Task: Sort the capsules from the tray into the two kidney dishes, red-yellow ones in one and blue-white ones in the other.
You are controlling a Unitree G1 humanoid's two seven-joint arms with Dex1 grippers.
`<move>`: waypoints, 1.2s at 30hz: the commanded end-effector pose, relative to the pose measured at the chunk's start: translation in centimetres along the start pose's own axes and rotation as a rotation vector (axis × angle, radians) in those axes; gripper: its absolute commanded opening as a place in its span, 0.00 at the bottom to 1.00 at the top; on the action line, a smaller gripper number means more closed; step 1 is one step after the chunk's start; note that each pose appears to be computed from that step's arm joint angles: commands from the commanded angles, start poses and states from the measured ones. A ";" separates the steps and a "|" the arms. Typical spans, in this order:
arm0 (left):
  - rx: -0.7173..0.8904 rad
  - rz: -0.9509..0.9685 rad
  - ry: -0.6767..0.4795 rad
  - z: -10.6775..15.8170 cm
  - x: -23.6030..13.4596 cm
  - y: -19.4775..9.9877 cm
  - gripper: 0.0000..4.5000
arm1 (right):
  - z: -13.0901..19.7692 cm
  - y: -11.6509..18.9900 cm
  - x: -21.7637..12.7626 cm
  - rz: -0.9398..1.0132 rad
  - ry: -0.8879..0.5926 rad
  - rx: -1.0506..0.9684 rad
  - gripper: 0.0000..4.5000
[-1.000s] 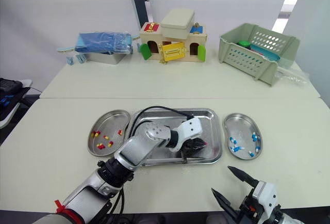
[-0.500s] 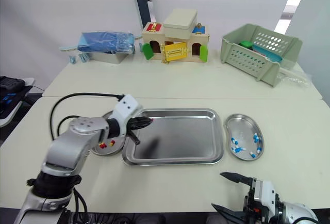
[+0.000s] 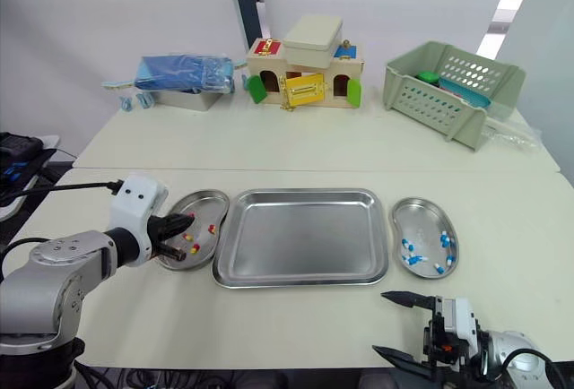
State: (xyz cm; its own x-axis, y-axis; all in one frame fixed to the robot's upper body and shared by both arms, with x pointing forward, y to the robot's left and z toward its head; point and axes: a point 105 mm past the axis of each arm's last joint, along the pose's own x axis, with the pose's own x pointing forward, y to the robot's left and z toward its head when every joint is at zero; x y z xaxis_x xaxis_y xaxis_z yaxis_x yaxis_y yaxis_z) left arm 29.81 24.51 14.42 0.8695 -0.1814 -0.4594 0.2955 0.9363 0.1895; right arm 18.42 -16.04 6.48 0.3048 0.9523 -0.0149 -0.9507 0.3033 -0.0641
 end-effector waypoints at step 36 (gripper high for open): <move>0.028 0.020 0.044 -0.6 0.1 1.8 0.99 | 1.3 -1.1 -0.9 -0.093 -0.035 -0.044 1.00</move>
State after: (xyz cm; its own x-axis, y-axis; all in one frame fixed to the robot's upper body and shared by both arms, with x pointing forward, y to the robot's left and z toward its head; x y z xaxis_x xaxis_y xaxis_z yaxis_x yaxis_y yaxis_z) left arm 30.16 25.97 13.15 0.8373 -0.1609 -0.5226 0.2959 0.9370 0.1857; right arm 19.02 -17.12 6.90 0.3859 0.9225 0.0076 -0.9196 0.3853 -0.0763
